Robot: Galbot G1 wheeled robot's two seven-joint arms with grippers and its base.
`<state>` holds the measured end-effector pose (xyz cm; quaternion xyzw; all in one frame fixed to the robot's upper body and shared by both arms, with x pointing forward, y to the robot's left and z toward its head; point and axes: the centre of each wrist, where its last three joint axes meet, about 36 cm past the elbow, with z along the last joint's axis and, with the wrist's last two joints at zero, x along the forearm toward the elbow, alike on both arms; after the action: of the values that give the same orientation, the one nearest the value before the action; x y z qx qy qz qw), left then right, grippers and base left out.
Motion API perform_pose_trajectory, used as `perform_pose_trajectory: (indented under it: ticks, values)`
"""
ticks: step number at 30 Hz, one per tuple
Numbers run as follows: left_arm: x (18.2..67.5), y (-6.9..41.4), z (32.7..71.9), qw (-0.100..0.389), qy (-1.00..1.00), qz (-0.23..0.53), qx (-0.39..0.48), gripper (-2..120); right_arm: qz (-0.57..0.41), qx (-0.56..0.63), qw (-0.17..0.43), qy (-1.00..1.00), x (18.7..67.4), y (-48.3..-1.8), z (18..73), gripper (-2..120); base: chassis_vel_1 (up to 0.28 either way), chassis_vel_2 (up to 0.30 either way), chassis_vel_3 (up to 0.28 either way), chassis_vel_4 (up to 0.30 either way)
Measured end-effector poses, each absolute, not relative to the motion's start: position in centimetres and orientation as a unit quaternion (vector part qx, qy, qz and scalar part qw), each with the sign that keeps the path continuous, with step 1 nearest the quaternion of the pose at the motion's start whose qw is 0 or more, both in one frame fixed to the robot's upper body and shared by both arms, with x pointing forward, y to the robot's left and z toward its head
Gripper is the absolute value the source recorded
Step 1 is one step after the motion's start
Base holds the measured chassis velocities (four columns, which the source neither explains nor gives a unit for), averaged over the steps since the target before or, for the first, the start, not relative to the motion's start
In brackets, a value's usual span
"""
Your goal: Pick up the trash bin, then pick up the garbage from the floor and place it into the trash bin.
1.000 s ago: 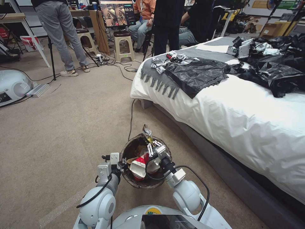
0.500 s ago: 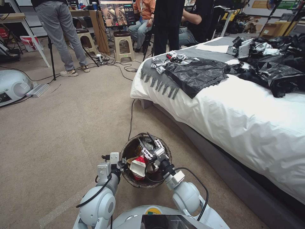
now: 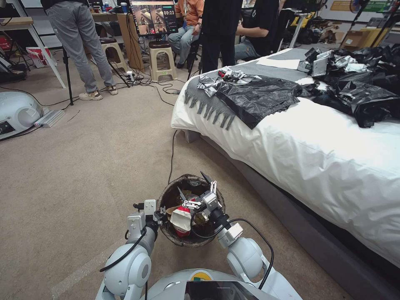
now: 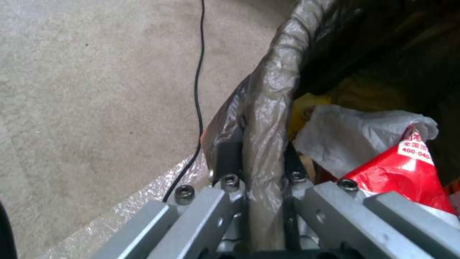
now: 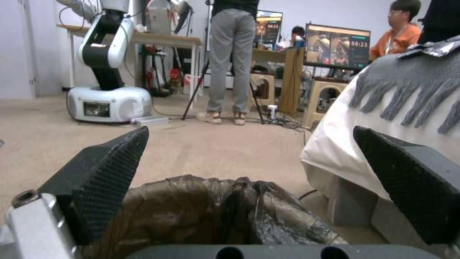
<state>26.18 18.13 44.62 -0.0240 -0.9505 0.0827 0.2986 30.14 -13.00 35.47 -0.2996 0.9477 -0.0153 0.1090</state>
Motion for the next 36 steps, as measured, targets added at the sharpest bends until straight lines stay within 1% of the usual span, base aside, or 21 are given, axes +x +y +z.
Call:
perform_pose_trajectory:
  ticks: [10, 25, 36]
  values:
    - [26.2, 18.1, 44.6, 0.298, -0.951, 0.082, -0.024, 0, -0.013, -0.293, 0.124, 0.948, 30.7, -13.2, 36.6, 100, 0.000, 0.000, 0.000, 0.000]
    - [26.2, 18.3, 44.3, 0.300, -0.950, 0.080, -0.023, 0, 0.008, -0.237, 0.205, 0.950, 31.7, -14.9, 43.7, 100, 0.000, 0.000, 0.000, 0.000]
    - [26.2, 18.4, 44.3, 0.298, -0.951, 0.080, -0.023, 0, 0.013, -0.214, 0.218, 0.952, 31.6, -15.5, 44.7, 100, 0.000, 0.000, 0.000, 0.000]
